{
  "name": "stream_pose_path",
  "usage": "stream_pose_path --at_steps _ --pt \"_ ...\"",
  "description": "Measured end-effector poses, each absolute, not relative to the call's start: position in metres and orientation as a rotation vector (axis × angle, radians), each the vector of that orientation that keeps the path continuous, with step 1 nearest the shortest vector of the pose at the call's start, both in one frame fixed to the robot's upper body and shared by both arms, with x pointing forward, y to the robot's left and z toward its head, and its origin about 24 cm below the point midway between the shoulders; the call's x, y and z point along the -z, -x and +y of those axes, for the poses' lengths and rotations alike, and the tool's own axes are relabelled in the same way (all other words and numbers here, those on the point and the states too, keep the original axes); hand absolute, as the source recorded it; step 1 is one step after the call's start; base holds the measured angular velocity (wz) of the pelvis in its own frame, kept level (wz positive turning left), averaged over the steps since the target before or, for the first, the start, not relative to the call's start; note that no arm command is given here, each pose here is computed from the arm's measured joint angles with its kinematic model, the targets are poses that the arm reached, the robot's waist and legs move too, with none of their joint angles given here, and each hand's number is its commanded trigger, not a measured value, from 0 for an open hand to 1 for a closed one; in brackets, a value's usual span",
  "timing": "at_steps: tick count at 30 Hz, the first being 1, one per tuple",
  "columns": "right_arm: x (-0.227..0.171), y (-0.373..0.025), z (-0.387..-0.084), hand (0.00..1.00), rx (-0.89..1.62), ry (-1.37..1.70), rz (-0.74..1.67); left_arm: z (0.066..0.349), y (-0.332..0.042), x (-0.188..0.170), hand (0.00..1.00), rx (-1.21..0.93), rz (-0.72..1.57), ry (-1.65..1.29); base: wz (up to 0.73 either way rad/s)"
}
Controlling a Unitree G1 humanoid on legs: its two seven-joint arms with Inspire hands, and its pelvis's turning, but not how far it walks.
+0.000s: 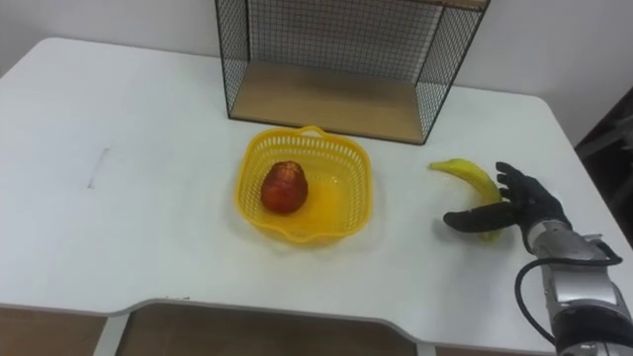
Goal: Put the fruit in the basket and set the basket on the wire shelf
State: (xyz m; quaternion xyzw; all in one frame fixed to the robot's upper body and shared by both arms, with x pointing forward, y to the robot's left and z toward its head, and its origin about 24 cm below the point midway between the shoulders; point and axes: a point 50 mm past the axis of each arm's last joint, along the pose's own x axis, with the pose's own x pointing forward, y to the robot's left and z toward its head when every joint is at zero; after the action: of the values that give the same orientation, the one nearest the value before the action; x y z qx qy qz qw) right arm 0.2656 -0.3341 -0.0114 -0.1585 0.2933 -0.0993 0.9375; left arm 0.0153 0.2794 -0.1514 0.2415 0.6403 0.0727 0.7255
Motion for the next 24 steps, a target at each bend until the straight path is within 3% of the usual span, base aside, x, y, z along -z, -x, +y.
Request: stream_pose_path --at_steps 13,14,15,17,18,24 --pt "0.02 -0.26 -0.338 0.0 0.215 0.325 0.639 0.279 -0.011 0.154 0.0 -0.16 1.46 -0.527 0.01" --pt "0.02 -0.26 -0.338 0.06 0.214 0.326 0.64 0.279 -0.011 0.154 0.0 -0.16 1.46 -0.527 0.06" --pt "0.021 -0.259 -0.338 0.46 0.21 0.334 0.642 0.279 -0.012 0.154 0.0 -0.16 1.459 -0.527 0.08" --pt "0.022 -0.258 -0.337 0.95 0.201 0.355 0.652 0.279 -0.013 0.154 0.0 -0.159 1.454 -0.527 0.09" --pt "0.023 -0.258 -0.337 0.99 0.191 0.387 0.658 0.279 -0.014 0.154 0.0 -0.157 1.449 -0.528 0.06" --pt "0.022 -0.257 -0.34 1.0 0.194 0.508 0.672 0.279 -0.017 0.154 0.0 -0.151 1.436 -0.527 0.02"
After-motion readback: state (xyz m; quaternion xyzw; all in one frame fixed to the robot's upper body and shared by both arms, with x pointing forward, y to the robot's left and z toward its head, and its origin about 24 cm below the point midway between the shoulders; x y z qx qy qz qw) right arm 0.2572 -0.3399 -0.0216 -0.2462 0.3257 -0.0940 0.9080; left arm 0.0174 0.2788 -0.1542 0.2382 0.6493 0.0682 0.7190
